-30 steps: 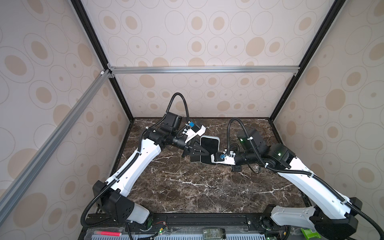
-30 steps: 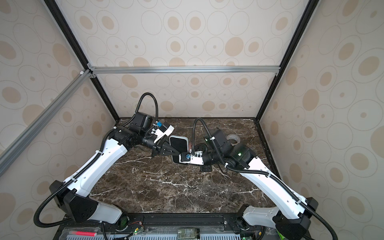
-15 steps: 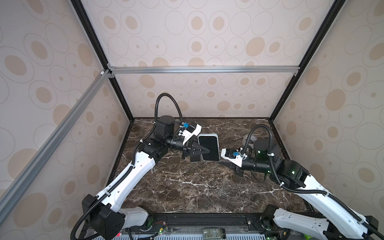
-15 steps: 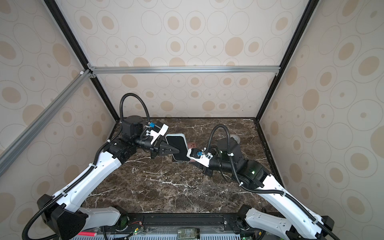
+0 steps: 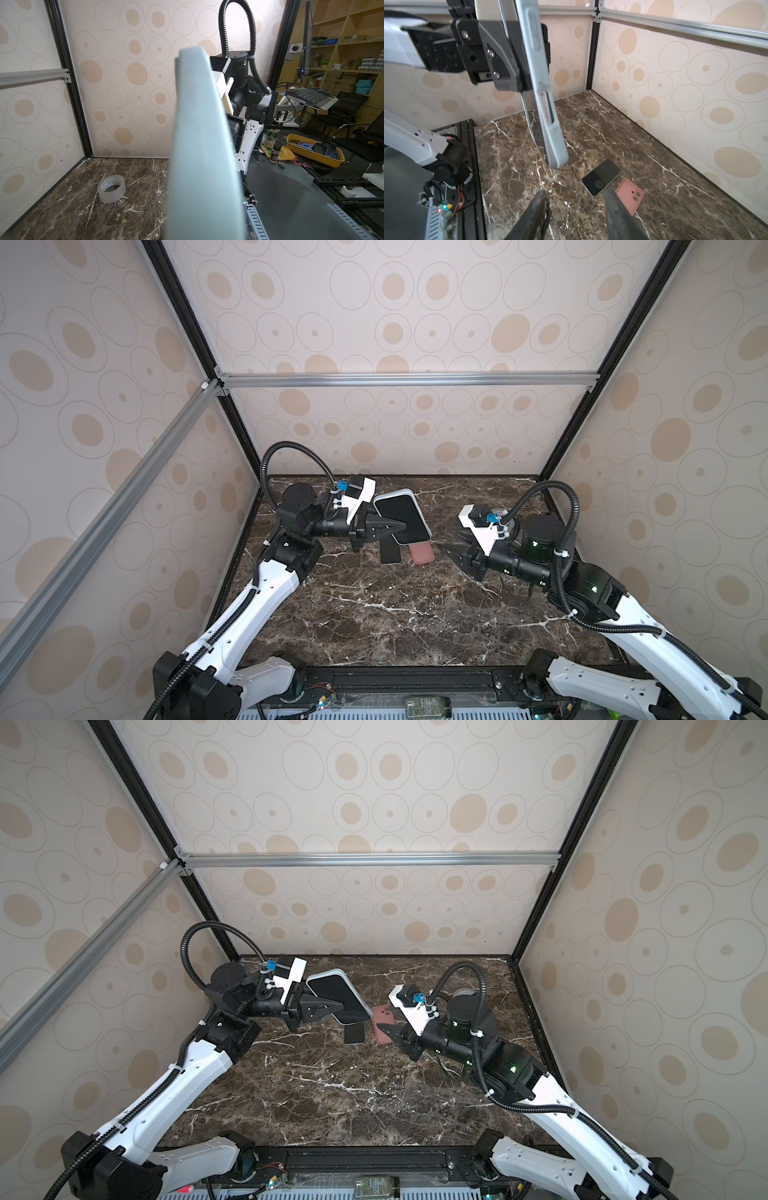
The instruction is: Take the phone out of the phone case
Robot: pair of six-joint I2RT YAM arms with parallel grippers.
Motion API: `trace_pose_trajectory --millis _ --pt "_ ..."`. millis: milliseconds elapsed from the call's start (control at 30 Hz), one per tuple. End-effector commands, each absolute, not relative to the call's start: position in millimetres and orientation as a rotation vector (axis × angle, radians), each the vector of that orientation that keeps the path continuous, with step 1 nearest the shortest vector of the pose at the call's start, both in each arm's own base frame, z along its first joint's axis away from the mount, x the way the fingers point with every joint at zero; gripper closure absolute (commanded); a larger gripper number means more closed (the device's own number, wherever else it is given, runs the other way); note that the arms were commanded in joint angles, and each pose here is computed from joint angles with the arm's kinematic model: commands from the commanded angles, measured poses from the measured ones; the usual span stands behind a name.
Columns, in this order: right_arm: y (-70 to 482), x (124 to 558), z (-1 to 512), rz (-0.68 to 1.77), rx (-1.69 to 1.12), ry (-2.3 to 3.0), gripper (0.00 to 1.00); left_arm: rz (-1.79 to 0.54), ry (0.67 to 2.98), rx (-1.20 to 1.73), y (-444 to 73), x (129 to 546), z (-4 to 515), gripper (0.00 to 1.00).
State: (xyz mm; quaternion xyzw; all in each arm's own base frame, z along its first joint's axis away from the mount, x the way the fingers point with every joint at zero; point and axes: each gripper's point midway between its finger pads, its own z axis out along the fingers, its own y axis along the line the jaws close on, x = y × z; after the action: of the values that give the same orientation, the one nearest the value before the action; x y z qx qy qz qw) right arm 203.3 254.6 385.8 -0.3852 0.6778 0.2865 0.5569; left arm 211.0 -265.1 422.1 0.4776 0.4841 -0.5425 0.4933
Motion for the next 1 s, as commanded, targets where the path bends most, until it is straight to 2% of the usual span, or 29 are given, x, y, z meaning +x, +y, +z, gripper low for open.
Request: trace_pose_trajectory --millis 0,300,700,967 --pt "266 201 409 0.773 -0.882 1.541 0.57 -1.307 1.091 1.165 -261 202 441 1.00" --pt "272 191 434 0.792 -0.964 1.484 0.58 -1.315 1.115 1.200 -262 199 433 1.00" --pt "282 190 426 0.803 -1.044 1.530 0.58 -1.344 1.130 1.219 -264 198 428 1.00" --pt "280 210 415 0.711 -1.002 1.607 0.60 -1.372 1.120 1.255 -265 192 426 1.00"
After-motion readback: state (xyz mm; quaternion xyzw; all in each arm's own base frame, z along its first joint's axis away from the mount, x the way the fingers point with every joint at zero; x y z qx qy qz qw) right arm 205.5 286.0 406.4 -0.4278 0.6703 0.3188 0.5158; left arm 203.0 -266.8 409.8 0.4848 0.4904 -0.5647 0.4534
